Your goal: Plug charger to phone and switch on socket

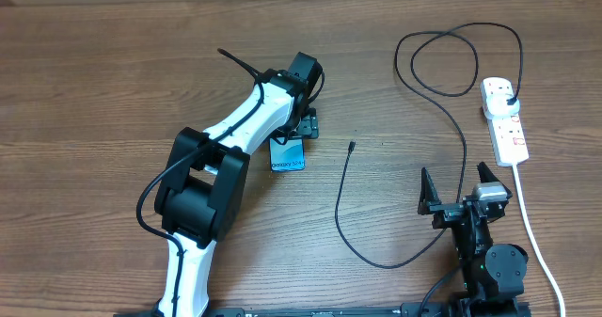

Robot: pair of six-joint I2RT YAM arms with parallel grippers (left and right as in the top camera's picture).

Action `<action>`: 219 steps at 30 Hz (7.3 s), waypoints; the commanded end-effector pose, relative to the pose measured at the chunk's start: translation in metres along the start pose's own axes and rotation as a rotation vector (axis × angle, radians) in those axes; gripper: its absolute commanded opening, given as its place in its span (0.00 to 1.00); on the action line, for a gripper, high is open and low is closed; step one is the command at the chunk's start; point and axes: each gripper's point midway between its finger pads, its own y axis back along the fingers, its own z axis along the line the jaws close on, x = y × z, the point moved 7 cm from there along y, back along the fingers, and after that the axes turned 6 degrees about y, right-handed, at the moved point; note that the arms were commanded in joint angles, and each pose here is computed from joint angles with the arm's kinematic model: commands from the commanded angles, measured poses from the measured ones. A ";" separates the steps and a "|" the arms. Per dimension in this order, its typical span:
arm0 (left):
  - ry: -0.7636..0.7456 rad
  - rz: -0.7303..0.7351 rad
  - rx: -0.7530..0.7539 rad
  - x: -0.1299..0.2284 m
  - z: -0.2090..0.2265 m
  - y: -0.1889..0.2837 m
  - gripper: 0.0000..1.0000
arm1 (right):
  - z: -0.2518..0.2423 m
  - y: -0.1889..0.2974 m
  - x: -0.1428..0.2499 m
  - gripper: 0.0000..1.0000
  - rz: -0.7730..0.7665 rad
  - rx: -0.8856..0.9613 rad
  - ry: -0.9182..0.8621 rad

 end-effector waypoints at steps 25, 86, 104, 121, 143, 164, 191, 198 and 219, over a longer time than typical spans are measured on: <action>0.001 0.084 0.052 -0.001 -0.007 0.026 0.75 | -0.001 0.000 0.002 1.00 -0.001 0.008 0.001; 0.041 0.222 0.216 -0.001 -0.024 0.068 0.77 | -0.001 0.000 0.002 1.00 -0.001 0.009 0.001; 0.118 0.700 1.169 -0.030 -0.014 0.147 0.73 | -0.001 0.000 0.002 1.00 -0.001 0.009 0.001; 0.255 0.748 1.465 -0.070 0.040 0.171 0.72 | -0.001 0.000 0.002 1.00 -0.001 0.009 0.001; 0.512 0.990 1.336 -0.071 0.041 0.170 0.74 | -0.001 0.000 0.002 1.00 -0.001 0.008 0.001; 0.512 0.973 1.347 -0.074 0.045 0.170 0.75 | -0.001 0.000 0.002 1.00 -0.001 0.008 0.001; 0.511 0.972 1.347 -0.074 0.045 0.170 0.75 | -0.001 0.000 0.002 1.00 -0.001 0.009 0.001; 0.506 0.967 1.351 -0.074 0.045 0.170 0.75 | -0.001 0.000 0.002 1.00 -0.004 0.004 0.001; 0.494 0.956 1.357 -0.074 0.045 0.170 0.76 | 0.031 0.014 -0.045 1.00 -0.095 -0.397 -0.579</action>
